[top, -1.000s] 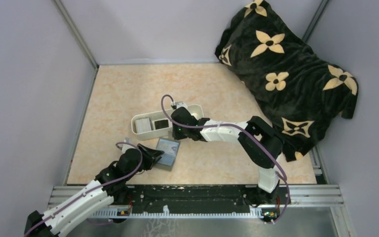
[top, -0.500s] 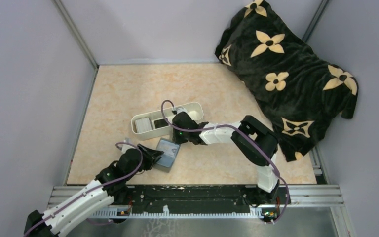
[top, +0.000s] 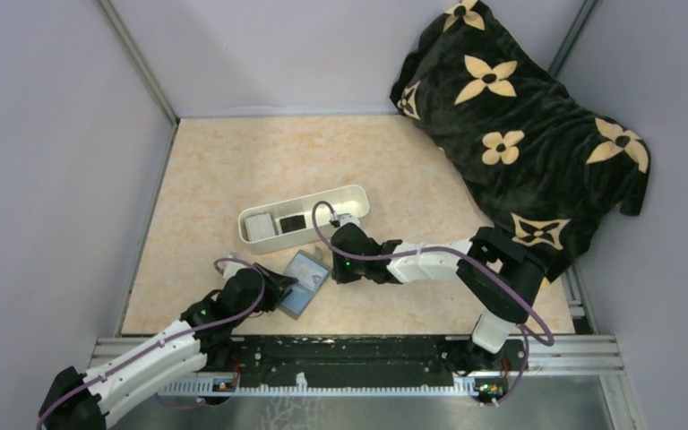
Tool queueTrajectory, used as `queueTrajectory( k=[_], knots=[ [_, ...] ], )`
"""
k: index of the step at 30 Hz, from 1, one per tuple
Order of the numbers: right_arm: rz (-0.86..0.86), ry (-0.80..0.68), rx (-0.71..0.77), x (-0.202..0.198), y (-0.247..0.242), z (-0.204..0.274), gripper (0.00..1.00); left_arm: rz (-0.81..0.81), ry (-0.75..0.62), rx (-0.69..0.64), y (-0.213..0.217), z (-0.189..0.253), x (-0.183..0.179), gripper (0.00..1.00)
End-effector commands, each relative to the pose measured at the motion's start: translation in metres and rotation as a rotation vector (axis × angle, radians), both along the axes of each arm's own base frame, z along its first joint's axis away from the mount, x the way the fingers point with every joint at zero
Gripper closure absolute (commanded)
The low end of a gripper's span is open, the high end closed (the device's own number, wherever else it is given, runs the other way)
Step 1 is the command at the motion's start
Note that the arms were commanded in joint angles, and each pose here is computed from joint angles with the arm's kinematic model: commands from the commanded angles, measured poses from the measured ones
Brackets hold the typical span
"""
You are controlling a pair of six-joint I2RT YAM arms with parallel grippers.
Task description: Take the credit cards out of the card holder
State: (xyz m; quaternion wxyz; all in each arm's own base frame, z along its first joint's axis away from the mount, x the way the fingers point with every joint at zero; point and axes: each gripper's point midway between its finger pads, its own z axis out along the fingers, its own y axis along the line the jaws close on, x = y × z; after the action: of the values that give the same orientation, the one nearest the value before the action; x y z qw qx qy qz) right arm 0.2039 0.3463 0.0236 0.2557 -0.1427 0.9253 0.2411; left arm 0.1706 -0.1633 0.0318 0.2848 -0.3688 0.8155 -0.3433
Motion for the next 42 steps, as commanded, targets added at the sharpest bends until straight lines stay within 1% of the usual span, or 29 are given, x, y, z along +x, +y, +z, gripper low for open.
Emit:
queueTrajectory(
  k=[1,4,7,9,12,14,18,24,28,32,42],
  knots=[
    [0.012,-0.043,0.085,-0.012,0.017,0.034,1.0,0.005,0.078,0.094,0.019,-0.036,-0.016,0.53],
    [0.004,-0.055,0.088,-0.01,0.019,0.037,1.0,0.014,0.067,0.092,0.02,-0.034,-0.014,0.53],
    [-0.011,-0.107,0.062,0.003,0.018,0.047,1.0,0.024,0.077,0.097,0.023,-0.034,-0.015,0.53],
    [-0.03,-0.112,0.058,0.015,0.016,0.052,1.0,0.026,0.08,0.094,0.023,-0.035,-0.016,0.53],
    [-0.082,-0.105,0.099,0.043,0.006,0.055,1.0,0.031,0.082,0.088,0.024,-0.035,-0.017,0.53],
    [-0.095,-0.126,0.081,0.058,0.001,0.056,1.0,0.035,0.081,0.086,0.024,-0.034,-0.017,0.53],
    [-0.063,-0.109,0.018,0.07,0.009,0.034,1.0,0.036,0.08,0.083,0.025,-0.035,-0.017,0.53],
    [-0.018,-0.05,0.044,0.061,0.027,0.011,1.0,0.039,0.084,0.081,0.024,-0.038,-0.017,0.53],
    [-0.013,-0.031,0.051,0.049,0.025,0.006,1.0,0.037,0.074,0.056,0.021,-0.043,-0.016,0.54],
    [-0.013,-0.02,0.047,0.042,0.021,0.003,1.0,0.037,0.084,0.059,0.021,-0.052,-0.017,0.55],
    [0.004,-0.023,0.059,0.036,0.022,0.011,1.0,0.009,0.075,0.157,0.021,-0.058,-0.009,0.54]
  ],
)
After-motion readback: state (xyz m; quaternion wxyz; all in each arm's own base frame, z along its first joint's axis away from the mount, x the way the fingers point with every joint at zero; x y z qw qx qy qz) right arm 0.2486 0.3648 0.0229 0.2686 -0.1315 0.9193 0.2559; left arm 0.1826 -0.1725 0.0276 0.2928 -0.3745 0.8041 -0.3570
